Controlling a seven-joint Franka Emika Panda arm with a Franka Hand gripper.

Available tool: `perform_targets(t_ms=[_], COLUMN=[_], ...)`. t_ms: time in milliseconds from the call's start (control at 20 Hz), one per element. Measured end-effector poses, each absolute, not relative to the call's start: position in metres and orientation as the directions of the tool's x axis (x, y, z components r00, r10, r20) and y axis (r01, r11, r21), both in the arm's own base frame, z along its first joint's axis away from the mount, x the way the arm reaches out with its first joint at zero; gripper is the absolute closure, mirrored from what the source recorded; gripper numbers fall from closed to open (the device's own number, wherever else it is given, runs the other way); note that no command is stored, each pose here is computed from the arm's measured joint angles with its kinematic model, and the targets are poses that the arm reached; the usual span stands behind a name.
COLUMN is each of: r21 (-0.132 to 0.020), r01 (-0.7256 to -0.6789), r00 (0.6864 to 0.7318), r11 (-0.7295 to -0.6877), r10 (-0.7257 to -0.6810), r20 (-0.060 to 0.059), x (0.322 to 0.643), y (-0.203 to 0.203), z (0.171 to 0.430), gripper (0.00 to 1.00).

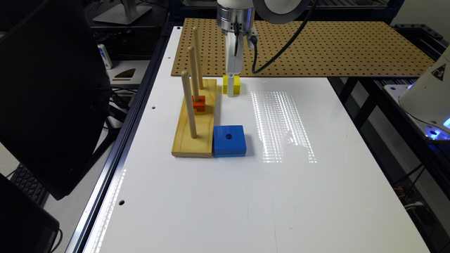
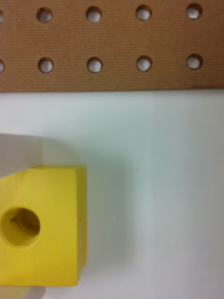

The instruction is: Pick up yellow block.

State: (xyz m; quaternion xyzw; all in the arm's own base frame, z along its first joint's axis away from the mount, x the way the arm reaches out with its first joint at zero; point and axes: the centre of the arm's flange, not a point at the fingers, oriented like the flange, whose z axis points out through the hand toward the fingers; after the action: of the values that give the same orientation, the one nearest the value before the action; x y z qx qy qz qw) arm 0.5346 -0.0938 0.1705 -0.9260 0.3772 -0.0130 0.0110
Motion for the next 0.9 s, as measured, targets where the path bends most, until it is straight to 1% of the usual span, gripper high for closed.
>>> perform_targets(t_ms=[150,300,500,700,800,900], r21=[-0.031,-0.031,-0.025,-0.024,-0.026,-0.027], r01=[-0.6988,-0.6987,-0.6984,-0.6984,-0.6983,-0.6980], r00=[0.7144,0.7145,0.7151,0.7152,0.7151,0.7152], r11=[-0.7146,-0.7147,-0.7152,-0.7153,-0.7153,-0.7155], r10=[-0.6995,-0.6993,-0.6989,-0.6988,-0.6988,-0.6986], r20=[0.018,0.021,0.016,0.015,0.019,0.022], x=[0.535,0.537,0.537,0.536,0.537,0.538], y=[-0.094,-0.095,-0.095,-0.095,-0.096,-0.096], z=[0.173,0.188,0.211,0.214,0.218,0.230], gripper=[1.00,1.00,1.00,1.00,1.00,1.00])
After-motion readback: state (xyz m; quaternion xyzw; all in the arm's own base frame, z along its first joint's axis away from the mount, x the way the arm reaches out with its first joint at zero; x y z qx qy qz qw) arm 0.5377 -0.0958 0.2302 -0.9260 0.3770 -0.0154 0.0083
